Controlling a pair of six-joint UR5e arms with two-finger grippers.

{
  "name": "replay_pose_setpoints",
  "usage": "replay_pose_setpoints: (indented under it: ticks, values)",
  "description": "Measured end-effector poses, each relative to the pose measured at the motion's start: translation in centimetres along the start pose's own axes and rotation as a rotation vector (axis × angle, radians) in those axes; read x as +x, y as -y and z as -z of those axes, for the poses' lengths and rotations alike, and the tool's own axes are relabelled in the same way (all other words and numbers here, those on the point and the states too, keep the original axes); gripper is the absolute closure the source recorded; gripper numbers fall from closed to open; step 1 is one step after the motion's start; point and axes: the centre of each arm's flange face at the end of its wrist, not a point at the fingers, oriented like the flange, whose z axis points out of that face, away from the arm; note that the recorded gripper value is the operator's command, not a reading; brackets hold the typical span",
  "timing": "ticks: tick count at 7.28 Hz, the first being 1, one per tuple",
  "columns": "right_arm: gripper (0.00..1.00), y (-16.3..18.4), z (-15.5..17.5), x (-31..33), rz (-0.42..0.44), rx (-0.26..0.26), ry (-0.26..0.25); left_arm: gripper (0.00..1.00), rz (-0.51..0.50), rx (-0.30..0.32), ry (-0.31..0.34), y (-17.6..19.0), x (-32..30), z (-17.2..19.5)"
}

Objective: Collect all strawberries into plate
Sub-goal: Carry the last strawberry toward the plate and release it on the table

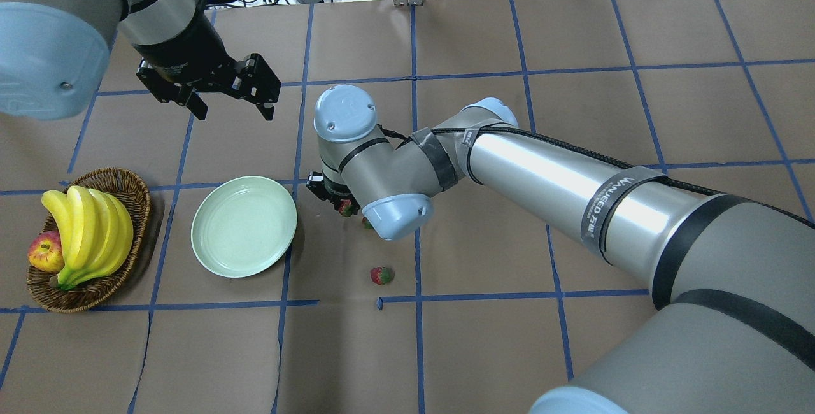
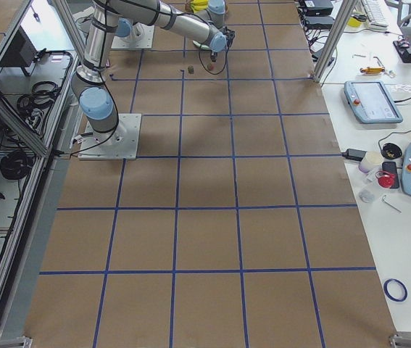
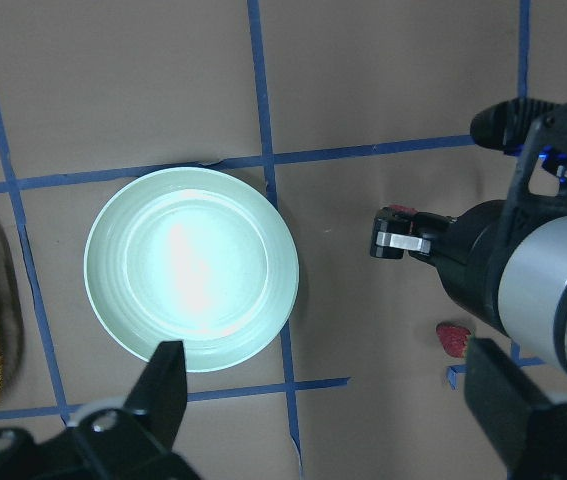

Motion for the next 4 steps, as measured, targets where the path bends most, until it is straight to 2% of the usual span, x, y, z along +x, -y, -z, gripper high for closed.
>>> replay_pose_setpoints:
  ticks: [2, 4]
  values:
    - [0.0, -0.36, -0.16, -0.23, 0.008, -0.013, 0.011, 0.0, 0.0, 0.0, 0.0, -0.01, 0.0, 0.01]
    - [0.0, -0.27, 0.68, 0.07, 0.014, -0.004, 0.004, 0.0, 0.0, 0.001, 0.0, -0.03, 0.0, 0.03]
